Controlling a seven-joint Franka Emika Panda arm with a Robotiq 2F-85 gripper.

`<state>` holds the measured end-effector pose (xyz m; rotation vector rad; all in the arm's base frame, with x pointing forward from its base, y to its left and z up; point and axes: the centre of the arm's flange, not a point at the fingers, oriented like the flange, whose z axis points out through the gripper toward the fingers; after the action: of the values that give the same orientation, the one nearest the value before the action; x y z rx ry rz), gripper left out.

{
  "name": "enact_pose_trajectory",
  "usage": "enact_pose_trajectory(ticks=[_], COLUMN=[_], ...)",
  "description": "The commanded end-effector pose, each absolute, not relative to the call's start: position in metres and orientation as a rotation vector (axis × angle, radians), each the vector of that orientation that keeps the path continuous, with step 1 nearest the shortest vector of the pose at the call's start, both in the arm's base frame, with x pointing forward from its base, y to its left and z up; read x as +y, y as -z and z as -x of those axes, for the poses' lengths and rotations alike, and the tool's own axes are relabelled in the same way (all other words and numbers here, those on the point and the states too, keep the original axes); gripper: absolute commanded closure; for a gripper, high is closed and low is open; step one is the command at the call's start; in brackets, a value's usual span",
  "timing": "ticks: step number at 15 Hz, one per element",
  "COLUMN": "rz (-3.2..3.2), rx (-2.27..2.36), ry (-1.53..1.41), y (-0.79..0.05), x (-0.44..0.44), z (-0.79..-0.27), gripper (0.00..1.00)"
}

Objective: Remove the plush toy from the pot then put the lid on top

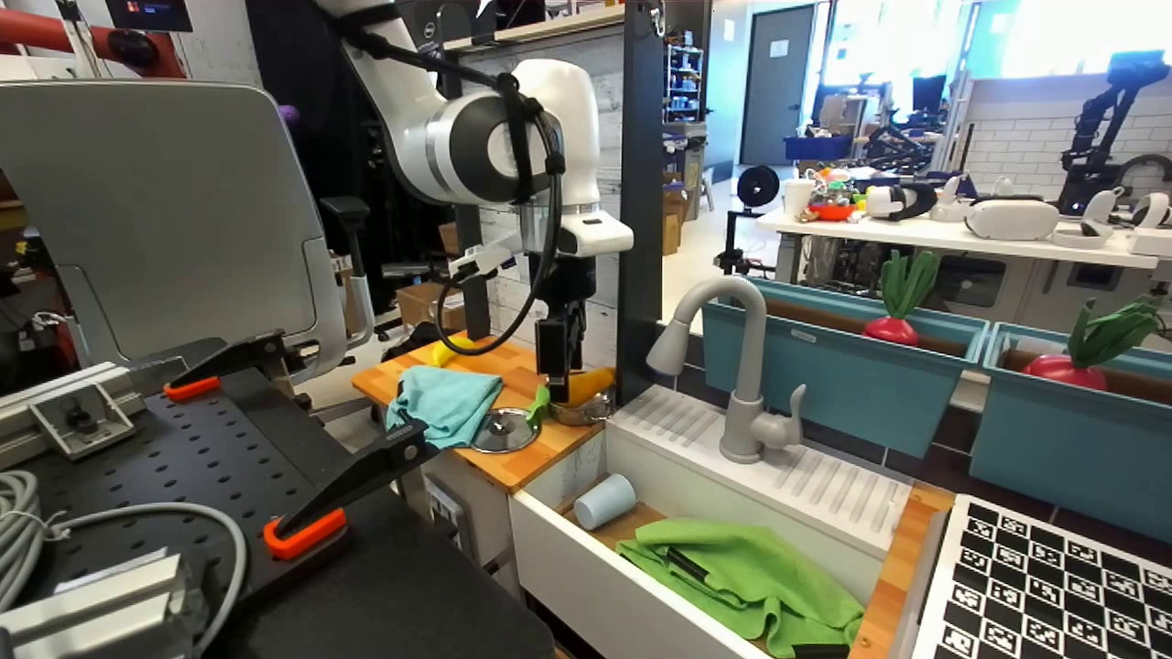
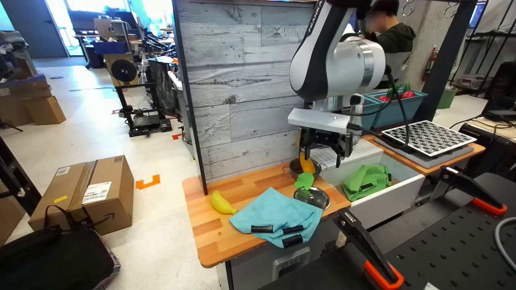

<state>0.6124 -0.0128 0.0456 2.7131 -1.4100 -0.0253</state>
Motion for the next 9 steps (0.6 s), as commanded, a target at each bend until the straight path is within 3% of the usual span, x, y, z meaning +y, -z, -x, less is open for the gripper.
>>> enact_pose_trajectory(ticks=[1,2,4,9], rz=[-2.7,-2.702,-2.705,-2.714], rx=[-1.371,-1.356,-1.341,-1.324], ry=[-0.076,-0.088,-0.094,-0.092], y=[-0.0313,-0.029,-0.0255,-0.0239], x=[-0.0033,-0.0014,0.0007,0.0028], z=[-0.6236,-0.6242,-0.6252,-0.6279], gripper=[0.05,0.28,0.33,0.74])
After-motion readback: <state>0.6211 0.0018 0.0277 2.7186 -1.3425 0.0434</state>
